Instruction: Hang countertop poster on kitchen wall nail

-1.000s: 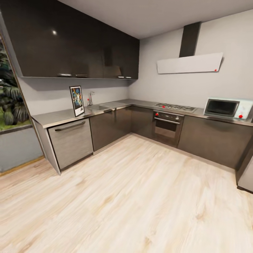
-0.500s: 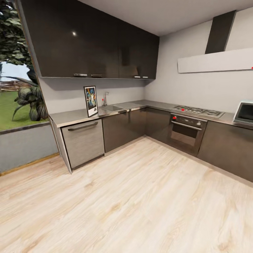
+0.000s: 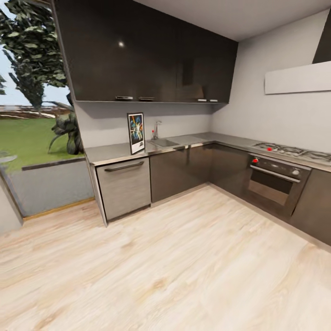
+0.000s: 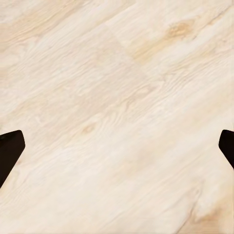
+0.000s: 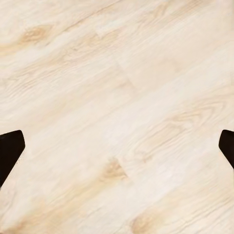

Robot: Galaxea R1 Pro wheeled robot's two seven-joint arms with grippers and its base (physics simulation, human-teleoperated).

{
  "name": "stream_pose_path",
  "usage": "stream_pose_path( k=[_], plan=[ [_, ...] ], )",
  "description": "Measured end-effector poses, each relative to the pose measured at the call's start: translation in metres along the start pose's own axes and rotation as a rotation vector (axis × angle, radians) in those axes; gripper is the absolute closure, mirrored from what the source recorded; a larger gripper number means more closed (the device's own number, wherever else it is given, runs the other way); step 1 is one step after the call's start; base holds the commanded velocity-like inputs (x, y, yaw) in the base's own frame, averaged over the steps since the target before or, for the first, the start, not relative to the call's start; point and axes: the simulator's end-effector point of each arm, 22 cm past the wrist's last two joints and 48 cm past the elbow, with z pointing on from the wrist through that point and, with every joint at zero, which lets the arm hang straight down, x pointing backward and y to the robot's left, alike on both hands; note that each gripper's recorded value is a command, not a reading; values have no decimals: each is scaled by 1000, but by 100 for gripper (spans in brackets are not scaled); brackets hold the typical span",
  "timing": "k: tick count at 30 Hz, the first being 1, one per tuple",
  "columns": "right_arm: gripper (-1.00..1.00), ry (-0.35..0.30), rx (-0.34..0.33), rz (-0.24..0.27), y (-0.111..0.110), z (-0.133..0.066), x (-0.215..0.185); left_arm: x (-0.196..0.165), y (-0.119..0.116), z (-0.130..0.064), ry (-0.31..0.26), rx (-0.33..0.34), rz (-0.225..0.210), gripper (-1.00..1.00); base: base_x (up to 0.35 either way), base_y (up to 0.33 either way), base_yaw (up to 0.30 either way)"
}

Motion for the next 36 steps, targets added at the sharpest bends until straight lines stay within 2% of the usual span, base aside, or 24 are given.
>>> stream_pose_path(
  k=[14, 36],
  plan=[
    [-100, -10, -1, 0, 0, 0, -2, 0, 0, 0, 0, 0, 0, -100, 311, -168, 282],
    [-100, -8, -3, -1, 1, 0, -1, 0, 0, 0, 0, 0, 0, -100, 311, -164, 19]
  ],
)
